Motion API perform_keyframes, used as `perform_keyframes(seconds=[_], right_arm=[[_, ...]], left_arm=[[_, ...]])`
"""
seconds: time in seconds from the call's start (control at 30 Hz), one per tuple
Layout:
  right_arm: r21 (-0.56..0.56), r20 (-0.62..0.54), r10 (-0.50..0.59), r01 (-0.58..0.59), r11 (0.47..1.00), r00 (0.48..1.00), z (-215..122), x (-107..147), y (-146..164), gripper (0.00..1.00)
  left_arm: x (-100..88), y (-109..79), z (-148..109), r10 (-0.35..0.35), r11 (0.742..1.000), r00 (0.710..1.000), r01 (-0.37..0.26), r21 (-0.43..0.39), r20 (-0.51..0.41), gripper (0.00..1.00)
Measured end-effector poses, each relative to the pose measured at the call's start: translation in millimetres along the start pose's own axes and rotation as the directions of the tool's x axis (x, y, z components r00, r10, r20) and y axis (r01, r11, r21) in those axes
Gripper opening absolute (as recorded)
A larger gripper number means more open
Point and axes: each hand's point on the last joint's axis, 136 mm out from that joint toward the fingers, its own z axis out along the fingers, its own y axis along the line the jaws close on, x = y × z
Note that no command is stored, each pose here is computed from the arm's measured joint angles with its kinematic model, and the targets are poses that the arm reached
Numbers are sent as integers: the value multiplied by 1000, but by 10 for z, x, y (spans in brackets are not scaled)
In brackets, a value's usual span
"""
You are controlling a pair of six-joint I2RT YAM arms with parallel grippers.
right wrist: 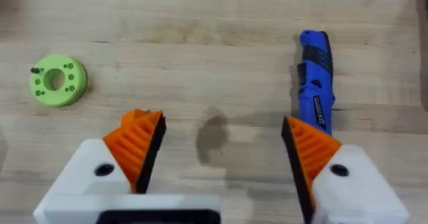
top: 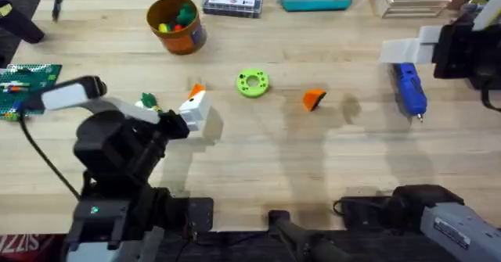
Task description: Pick up the gripper from the table and insert it into the empty holder that is missing its gripper. Then pick up a screw, insert it into the mounting hole, and use the screwdriver to tighten it. Finally, clean up the table by picking up the vegetable and placing it into the bucket.
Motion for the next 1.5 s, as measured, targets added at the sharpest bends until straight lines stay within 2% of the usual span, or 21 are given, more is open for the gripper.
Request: perform_keyframes(seconds=[0.07,0.13,0.2,0.3,0.43,0.57,0.7,0.97,1.03,1.23,1.5], right_arm=[[0,0,0,0,1000,1000,0,0,0,994],[0,0,0,0,1000,1000,1,0,0,993],[0,0,0,0,1000,1000,0,0,0,994],[0,0,0,0,1000,1000,0,1,0,993],[0,0,0,0,1000,1000,1,0,0,993],[0,0,0,0,1000,1000,1,0,0,994],[0,0,0,0,1000,1000,0,0,0,993],[0,0,0,0,1000,1000,0,0,0,994],[0,0,0,0,1000,1000,0,0,0,994],[0,0,0,0,1000,1000,0,0,0,994],[0,0,0,0,1000,1000,0,0,0,994]], left_arm=[[49,-10,31,15,1000,1000,-16,23,13,986],[-11,-102,33,73,994,996,-77,72,47,986],[-3,-206,25,157,978,986,-164,129,61,985],[72,-396,-9,289,924,954,-299,238,79,985],[84,-634,-112,389,837,908,-418,353,152,985],[41,-808,-234,432,766,870,-493,412,238,985],[20,-952,-355,445,705,842,-540,460,306,985],[99,-1156,-540,442,597,820,-571,563,363,985],[120,-1185,-562,429,584,827,-561,586,363,985],[153,-1218,-591,375,595,872,-486,640,314,985],[167,-1231,-604,354,598,889,-454,660,291,985]])
